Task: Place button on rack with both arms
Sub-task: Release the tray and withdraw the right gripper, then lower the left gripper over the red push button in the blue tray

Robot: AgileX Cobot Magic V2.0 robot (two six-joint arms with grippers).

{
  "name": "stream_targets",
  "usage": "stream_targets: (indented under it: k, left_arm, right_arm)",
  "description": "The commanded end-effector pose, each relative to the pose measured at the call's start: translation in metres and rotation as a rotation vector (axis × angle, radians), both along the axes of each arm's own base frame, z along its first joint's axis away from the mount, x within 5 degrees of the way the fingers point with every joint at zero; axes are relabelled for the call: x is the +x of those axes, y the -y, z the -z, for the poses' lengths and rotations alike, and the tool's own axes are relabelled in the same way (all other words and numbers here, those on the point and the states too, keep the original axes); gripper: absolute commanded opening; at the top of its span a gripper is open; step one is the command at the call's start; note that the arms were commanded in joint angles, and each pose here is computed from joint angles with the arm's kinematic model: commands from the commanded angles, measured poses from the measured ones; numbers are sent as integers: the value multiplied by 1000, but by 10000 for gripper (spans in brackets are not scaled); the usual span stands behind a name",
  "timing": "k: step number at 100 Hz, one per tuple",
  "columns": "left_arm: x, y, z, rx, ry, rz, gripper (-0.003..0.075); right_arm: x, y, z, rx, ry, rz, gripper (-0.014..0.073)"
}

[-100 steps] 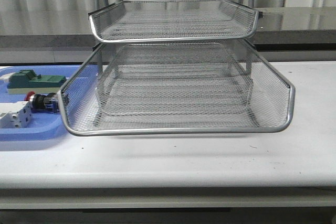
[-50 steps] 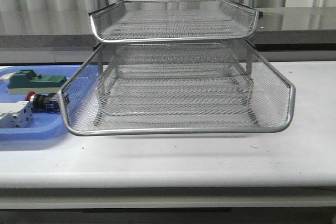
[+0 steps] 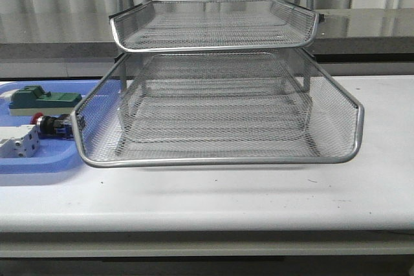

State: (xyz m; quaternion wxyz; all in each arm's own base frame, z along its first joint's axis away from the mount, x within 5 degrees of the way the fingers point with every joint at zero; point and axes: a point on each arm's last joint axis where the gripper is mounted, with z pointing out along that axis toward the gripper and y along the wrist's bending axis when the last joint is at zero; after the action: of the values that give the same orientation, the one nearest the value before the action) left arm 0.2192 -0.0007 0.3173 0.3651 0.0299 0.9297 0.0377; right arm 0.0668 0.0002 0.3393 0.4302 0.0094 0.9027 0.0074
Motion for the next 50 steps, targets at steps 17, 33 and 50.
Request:
stream_targets:
  k: [17, 33, 50]
  left_arm:
    - [39, 3, -9, 23, 22, 31, 6]
    - [45, 3, -8, 42, 13, 51, 275]
    - [45, 3, -8, 45, 11, 52, 656]
  right_arm:
    - [2, 1, -13, 0, 83, 6, -70]
    - [2, 1, -13, 0, 83, 6, -70]
    - [2, 1, -13, 0, 83, 6, -70]
